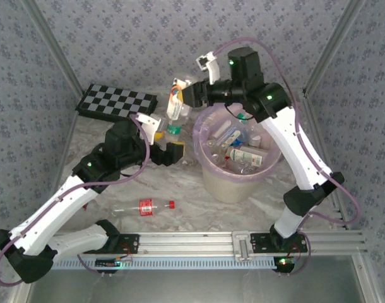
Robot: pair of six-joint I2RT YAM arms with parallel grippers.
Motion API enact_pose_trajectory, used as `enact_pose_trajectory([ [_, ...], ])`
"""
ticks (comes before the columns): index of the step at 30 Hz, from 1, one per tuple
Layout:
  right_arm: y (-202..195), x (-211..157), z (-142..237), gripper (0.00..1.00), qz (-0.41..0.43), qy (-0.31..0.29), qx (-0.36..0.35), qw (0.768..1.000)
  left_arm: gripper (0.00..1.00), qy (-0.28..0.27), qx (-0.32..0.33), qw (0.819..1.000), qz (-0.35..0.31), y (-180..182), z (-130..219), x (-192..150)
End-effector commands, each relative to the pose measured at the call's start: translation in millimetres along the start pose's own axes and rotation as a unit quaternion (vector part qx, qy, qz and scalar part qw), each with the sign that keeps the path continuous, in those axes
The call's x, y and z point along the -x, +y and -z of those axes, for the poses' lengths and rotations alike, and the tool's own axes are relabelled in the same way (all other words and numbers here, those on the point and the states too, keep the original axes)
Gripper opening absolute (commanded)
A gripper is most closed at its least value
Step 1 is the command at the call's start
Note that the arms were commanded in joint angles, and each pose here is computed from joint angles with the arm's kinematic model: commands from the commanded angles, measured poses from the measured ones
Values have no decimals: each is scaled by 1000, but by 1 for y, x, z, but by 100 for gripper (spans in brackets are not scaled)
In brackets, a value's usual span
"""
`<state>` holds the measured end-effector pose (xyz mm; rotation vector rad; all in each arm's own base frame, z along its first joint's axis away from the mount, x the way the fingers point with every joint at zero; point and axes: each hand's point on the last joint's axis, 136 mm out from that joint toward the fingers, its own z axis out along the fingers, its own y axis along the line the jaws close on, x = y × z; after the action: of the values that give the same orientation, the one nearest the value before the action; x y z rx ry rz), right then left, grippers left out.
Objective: Put the plastic bottles in the bin
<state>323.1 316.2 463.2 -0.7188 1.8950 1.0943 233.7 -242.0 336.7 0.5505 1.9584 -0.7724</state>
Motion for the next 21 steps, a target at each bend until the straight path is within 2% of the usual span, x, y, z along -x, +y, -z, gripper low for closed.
enact_pose_trajectory([
  [1,10,35,48,46,48,-65,-26,996,99,11,-8,1000,21,-7,12,2],
  [6,2,40,108,42,77,-122,-103,984,99,26,7,999,32,-1,3,-5],
  [9,-9,28,131,40,75,-125,-144,979,98,36,3,998,51,-2,-11,-2],
  [16,-33,-14,152,36,47,-118,-207,970,95,63,-27,995,75,-10,-50,-10],
  [21,-46,-49,135,34,3,-85,-193,977,94,68,-32,993,85,-9,-64,-15],
])
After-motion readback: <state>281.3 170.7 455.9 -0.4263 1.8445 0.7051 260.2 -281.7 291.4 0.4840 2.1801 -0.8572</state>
